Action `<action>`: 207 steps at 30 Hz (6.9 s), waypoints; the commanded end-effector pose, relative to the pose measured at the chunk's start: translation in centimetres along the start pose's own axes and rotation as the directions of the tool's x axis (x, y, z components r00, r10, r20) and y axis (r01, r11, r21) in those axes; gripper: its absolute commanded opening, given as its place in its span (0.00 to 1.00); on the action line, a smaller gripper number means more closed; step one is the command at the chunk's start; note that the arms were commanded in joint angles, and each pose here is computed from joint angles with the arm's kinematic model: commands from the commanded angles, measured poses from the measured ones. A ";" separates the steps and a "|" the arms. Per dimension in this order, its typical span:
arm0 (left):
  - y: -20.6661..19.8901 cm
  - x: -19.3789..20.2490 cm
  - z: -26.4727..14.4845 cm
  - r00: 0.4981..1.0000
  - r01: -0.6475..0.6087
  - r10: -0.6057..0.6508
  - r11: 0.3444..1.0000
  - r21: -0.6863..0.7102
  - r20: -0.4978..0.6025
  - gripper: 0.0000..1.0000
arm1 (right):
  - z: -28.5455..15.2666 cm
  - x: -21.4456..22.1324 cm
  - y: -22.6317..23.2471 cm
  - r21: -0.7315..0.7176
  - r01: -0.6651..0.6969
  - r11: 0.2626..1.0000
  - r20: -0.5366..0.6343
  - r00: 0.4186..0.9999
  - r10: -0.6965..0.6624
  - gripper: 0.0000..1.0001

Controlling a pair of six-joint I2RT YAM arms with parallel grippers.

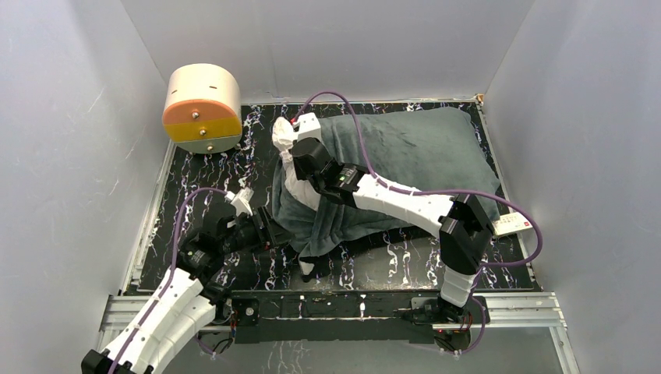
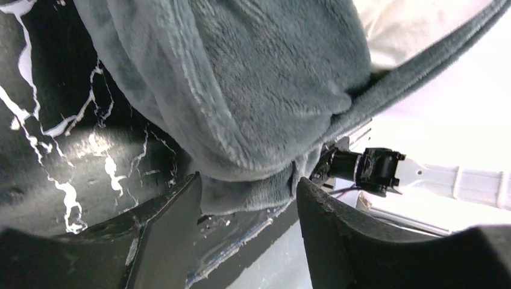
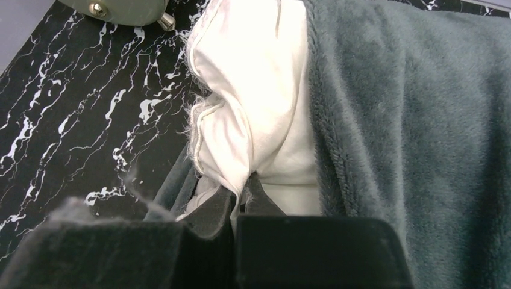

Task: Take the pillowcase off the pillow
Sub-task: Remove the pillow from the pillowcase.

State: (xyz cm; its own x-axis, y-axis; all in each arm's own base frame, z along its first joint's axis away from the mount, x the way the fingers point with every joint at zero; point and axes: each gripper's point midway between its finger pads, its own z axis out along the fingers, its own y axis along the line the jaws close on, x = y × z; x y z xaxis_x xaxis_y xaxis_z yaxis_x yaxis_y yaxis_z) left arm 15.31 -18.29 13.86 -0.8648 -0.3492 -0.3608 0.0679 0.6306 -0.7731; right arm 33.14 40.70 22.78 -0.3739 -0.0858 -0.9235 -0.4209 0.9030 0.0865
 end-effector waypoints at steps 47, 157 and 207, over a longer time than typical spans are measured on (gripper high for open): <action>9.7 6.7 1.7 0.960 0.259 -0.280 0.918 -0.302 -0.027 0.00 | -6.8 -23.3 -5.3 -0.164 -0.060 0.985 0.299 0.948 0.108 0.00; 7.1 4.8 3.8 0.985 0.172 -0.174 0.978 -0.116 -0.003 0.17 | -5.9 -13.6 1.5 -0.331 -0.201 0.922 0.147 0.954 0.261 0.01; -9.6 -2.5 2.1 0.989 -0.149 0.146 0.933 0.327 0.034 0.00 | -21.5 16.8 -4.2 -0.358 -0.609 0.708 -0.431 0.780 0.454 0.78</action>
State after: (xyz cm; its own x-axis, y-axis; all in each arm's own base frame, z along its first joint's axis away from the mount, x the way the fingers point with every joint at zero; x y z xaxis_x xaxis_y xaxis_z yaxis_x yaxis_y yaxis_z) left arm 16.83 -24.23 14.63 -0.8896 -0.2605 -0.3752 0.2241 0.4669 -0.8554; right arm 9.18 24.95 13.89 -0.8567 0.0055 -0.5158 -0.4174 0.5801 0.6995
